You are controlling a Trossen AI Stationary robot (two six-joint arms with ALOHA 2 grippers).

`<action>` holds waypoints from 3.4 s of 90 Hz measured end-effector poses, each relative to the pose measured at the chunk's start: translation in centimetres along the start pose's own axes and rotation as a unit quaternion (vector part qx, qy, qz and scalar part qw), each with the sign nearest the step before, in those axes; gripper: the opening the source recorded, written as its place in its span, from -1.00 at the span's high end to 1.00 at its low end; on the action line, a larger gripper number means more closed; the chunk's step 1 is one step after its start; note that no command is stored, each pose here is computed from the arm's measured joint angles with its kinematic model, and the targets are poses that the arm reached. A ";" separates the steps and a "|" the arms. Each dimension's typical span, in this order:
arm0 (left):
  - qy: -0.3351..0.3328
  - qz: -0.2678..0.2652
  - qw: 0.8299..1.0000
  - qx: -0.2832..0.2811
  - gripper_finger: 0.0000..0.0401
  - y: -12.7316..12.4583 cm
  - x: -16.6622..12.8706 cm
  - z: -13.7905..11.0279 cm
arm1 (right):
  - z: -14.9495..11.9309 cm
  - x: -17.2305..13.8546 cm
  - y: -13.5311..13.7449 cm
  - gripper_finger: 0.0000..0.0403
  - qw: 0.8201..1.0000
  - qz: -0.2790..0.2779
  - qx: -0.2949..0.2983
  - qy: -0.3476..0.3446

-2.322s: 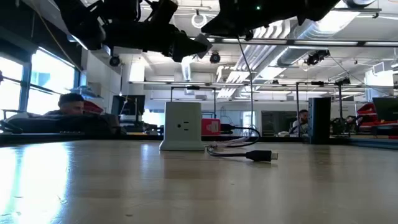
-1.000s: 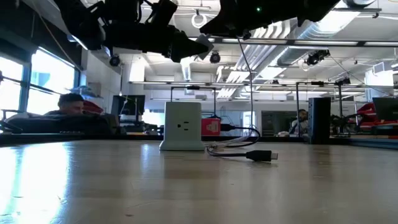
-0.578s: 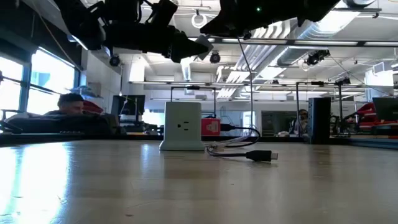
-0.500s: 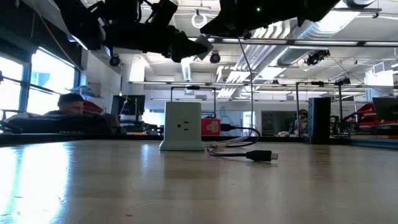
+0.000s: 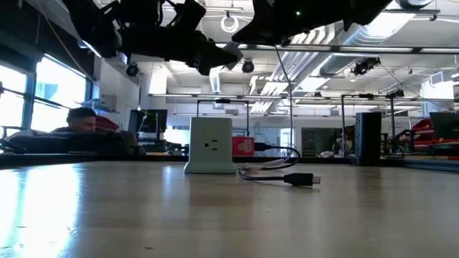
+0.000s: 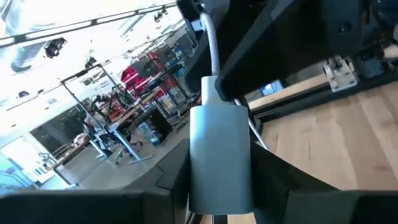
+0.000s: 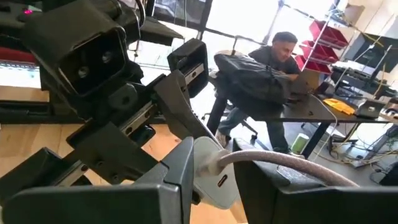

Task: Insert USB
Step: Insert the white charger adapter into the black outlet extension

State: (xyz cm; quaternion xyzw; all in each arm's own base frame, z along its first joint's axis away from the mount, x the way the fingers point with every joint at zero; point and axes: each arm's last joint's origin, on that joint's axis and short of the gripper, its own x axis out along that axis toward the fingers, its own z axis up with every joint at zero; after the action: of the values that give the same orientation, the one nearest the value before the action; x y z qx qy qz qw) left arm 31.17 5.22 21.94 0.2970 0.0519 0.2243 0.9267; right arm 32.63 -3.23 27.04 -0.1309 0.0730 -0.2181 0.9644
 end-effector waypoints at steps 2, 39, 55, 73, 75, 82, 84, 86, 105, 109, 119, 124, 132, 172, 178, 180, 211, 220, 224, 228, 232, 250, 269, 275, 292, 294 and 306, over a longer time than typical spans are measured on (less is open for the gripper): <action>0.002 -0.002 1.000 0.003 0.48 0.0 0.0 0.0 | 0.0 0.0 0.0 0.61 1.000 -0.004 0.000 0.001; 0.016 0.044 0.998 -0.032 0.48 0.4 0.0 0.0 | 0.0 0.0 -0.2 0.58 0.999 -0.042 0.005 0.010; 0.017 0.043 0.999 -0.028 0.45 0.1 -0.1 0.2 | 0.0 -0.1 0.1 0.38 0.999 -0.037 -0.002 0.009; 0.017 0.042 0.999 -0.013 0.26 -0.1 -0.2 0.4 | 0.1 -0.4 0.6 0.15 0.999 -0.039 -0.021 0.015; 0.018 0.043 0.999 -0.013 0.25 -0.1 -0.2 0.4 | 0.1 -0.4 0.7 0.14 0.999 -0.039 -0.023 0.016; 0.019 0.045 0.999 -0.005 0.22 -0.1 -0.2 0.3 | 0.0 -0.5 0.9 0.10 0.998 -0.046 -0.023 0.022; 0.019 0.045 0.999 -0.002 0.22 -0.1 -0.2 0.3 | 0.0 -0.5 0.9 0.09 0.998 -0.053 -0.019 0.023; 0.020 0.045 0.999 0.000 0.22 -0.1 -0.2 0.3 | 0.0 -0.6 0.9 0.07 0.998 -0.060 -0.011 0.025; 0.024 0.046 0.998 0.017 0.49 -0.1 -0.2 0.3 | -0.4 -0.9 1.4 -0.10 0.994 -0.089 0.029 0.053; 0.025 0.043 0.999 0.018 0.58 -0.2 -0.2 0.3 | -0.5 -1.0 1.6 -0.15 0.994 -0.082 0.040 0.057; 0.018 0.030 0.999 0.017 0.85 -0.3 -0.2 0.3 | -0.8 -1.2 2.1 -0.26 0.993 -0.070 0.055 0.073; 0.015 0.028 0.999 0.010 0.95 -0.3 -0.2 0.3 | -0.9 -1.3 2.2 -0.30 0.993 -0.071 0.051 0.079; 0.014 0.030 0.999 -0.001 0.96 -0.2 -0.2 0.3 | -1.1 -1.4 2.4 -0.36 0.992 -0.080 0.046 0.089; 0.010 0.024 1.000 -0.005 0.32 -0.6 -0.3 0.6 | -3.4 -1.6 1.6 -0.40 0.973 -0.011 0.116 0.197; 0.012 0.029 0.999 -0.017 0.26 -0.5 -0.3 0.5 | -3.6 -1.4 1.3 -0.40 0.972 0.004 0.121 0.201; 0.013 0.031 0.999 -0.021 0.24 -0.5 -0.3 0.5 | -3.7 -1.3 1.2 -0.40 0.971 0.007 0.122 0.205; 0.042 0.037 0.998 -0.022 -0.03 -0.6 -0.3 0.1 | -7.1 0.8 0.5 -0.40 0.954 0.022 0.135 0.266; 0.056 0.051 0.997 -0.027 -0.07 -0.7 -0.4 0.1 | -7.3 1.0 0.2 -0.40 0.954 0.017 0.136 0.267; 0.059 0.057 0.996 -0.029 -0.08 -0.8 -0.5 0.1 | -7.3 1.0 0.1 -0.40 0.954 0.017 0.137 0.266; 0.061 0.058 0.996 -0.028 -0.08 -0.9 -0.5 0.2 | -7.3 1.1 0.0 -0.40 0.954 0.021 0.139 0.266; 0.063 0.054 0.996 -0.026 -0.08 -1.0 -0.5 0.2 | -7.2 1.1 0.0 -0.40 0.955 0.025 0.142 0.261; 0.080 0.025 0.996 -0.001 -0.08 -1.9 -0.8 0.1 | -6.9 1.3 0.1 -0.40 0.959 0.043 0.142 0.241; 0.069 0.007 0.998 0.009 -0.08 -2.1 -0.9 0.2 | -7.4 1.5 0.5 -0.40 0.948 0.061 0.180 0.257; 0.061 0.003 0.998 0.007 -0.08 -2.0 -0.8 0.2 | -7.8 1.5 0.6 -0.40 0.943 0.049 0.191 0.269; 0.041 0.011 0.999 0.001 -0.08 -1.1 -0.4 0.1 | -9.5 2.2 0.3 -0.40 0.914 -0.008 0.219 0.343; 0.037 0.005 0.999 0.005 -0.08 -1.1 -0.4 0.1 | -9.6 2.5 0.4 -0.40 0.911 -0.009 0.216 0.351; 0.010 -0.042 0.999 0.019 -0.08 -1.0 -0.2 -0.1 | -9.7 4.3 1.2 -0.40 0.898 -0.006 0.195 0.395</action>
State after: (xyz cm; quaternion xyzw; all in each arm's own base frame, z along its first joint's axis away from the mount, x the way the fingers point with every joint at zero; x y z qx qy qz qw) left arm 31.32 4.43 21.28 0.3097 0.0782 0.1870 0.9290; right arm 35.02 -6.25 17.07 0.1559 0.4033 -0.2674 0.8611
